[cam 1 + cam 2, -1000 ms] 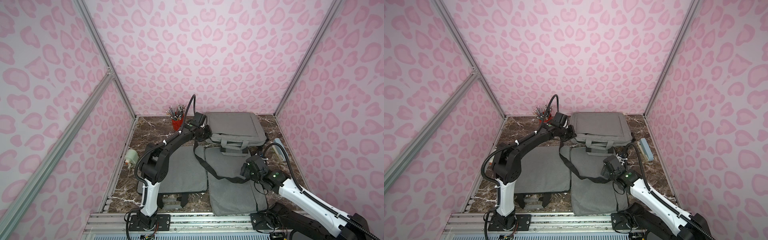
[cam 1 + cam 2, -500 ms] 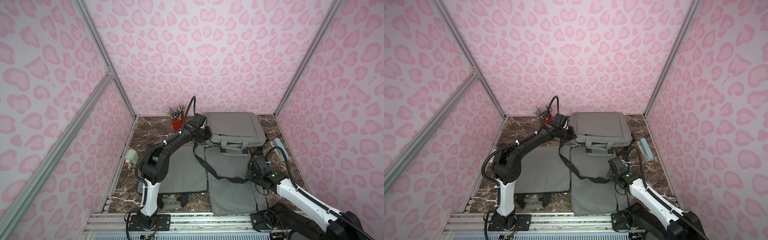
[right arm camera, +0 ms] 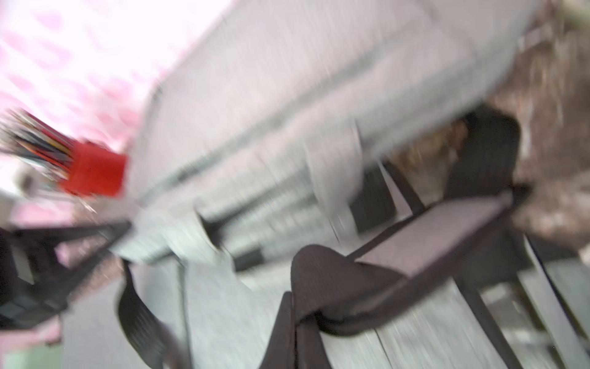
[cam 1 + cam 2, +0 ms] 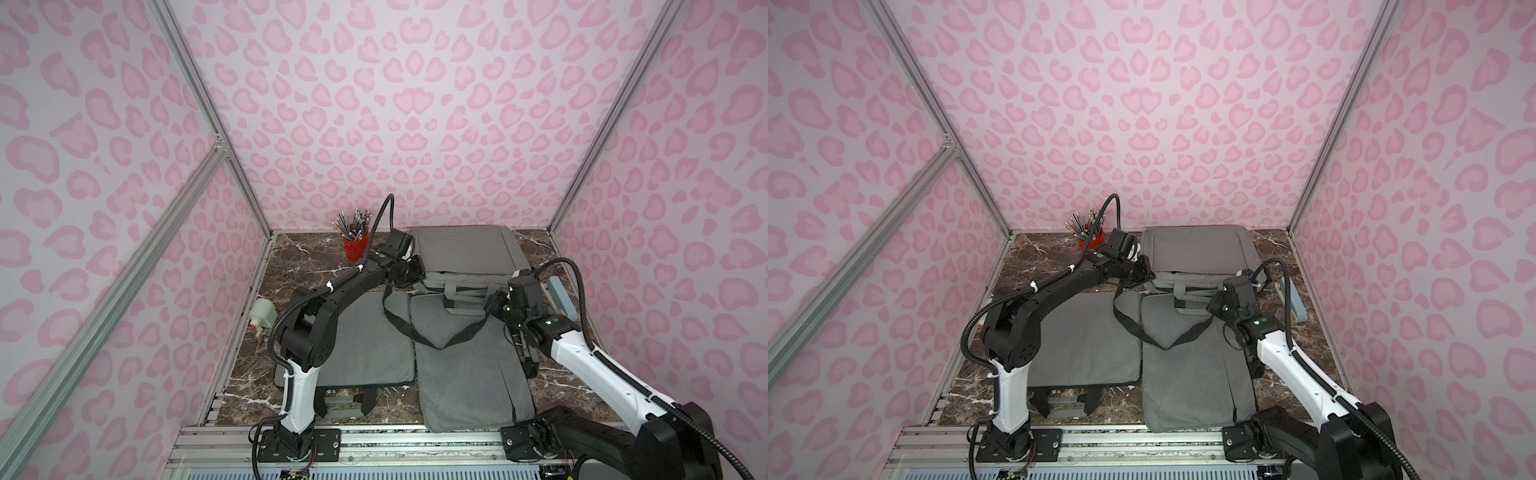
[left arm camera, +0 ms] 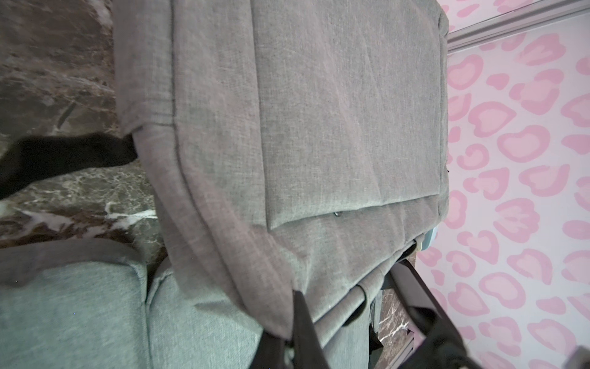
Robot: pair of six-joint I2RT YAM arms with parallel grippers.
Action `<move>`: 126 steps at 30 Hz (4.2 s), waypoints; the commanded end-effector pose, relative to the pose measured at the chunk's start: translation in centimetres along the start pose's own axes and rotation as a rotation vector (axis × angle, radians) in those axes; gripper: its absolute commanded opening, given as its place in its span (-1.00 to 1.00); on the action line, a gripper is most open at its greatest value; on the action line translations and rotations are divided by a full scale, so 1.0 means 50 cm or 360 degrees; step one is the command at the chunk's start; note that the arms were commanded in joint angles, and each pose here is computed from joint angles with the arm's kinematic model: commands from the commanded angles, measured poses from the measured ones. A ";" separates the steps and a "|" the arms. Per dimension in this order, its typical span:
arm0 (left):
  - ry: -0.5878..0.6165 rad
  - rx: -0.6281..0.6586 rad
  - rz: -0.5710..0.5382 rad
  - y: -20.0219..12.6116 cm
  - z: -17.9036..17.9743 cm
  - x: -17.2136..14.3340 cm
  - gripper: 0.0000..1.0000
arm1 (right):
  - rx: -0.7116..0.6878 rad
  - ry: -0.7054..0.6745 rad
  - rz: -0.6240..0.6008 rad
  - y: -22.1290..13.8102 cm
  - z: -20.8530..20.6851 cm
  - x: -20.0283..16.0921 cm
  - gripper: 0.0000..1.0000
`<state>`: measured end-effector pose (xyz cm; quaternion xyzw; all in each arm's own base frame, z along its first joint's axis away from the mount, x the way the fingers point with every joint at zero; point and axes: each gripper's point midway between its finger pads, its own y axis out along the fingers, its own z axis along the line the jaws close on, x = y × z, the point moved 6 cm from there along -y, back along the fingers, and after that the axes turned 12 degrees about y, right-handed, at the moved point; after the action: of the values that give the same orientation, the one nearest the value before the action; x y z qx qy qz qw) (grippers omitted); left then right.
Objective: Open the zippered laptop bag and take out the laptop
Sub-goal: Adjust the zippered laptop bag at the center of the board.
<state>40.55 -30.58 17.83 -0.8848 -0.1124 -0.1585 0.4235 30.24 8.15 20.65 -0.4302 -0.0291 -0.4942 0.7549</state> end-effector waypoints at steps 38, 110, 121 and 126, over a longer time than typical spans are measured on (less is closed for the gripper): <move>0.0130 -0.0185 -0.0008 -0.052 -0.069 0.021 -0.96 | -0.0093 -0.0786 -0.0204 0.005 0.026 0.170 0.22; 0.0348 -0.0170 -0.0106 -0.098 -0.009 -0.010 0.44 | 0.0656 -0.2134 -0.0038 0.166 0.190 -0.066 -0.95; 0.0594 -0.0284 -0.0268 -0.121 0.027 -0.064 0.74 | 0.0645 -0.2002 0.0114 0.181 0.182 -0.067 -0.97; 0.0691 -0.0230 -0.0344 -0.122 0.050 -0.093 0.74 | 0.0681 -0.1924 0.0160 0.179 0.187 -0.070 -0.97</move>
<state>34.26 -24.91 18.27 -0.8619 -0.0852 -0.3422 0.3644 38.39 17.78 18.24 -0.4999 -0.5316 -0.0828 0.6787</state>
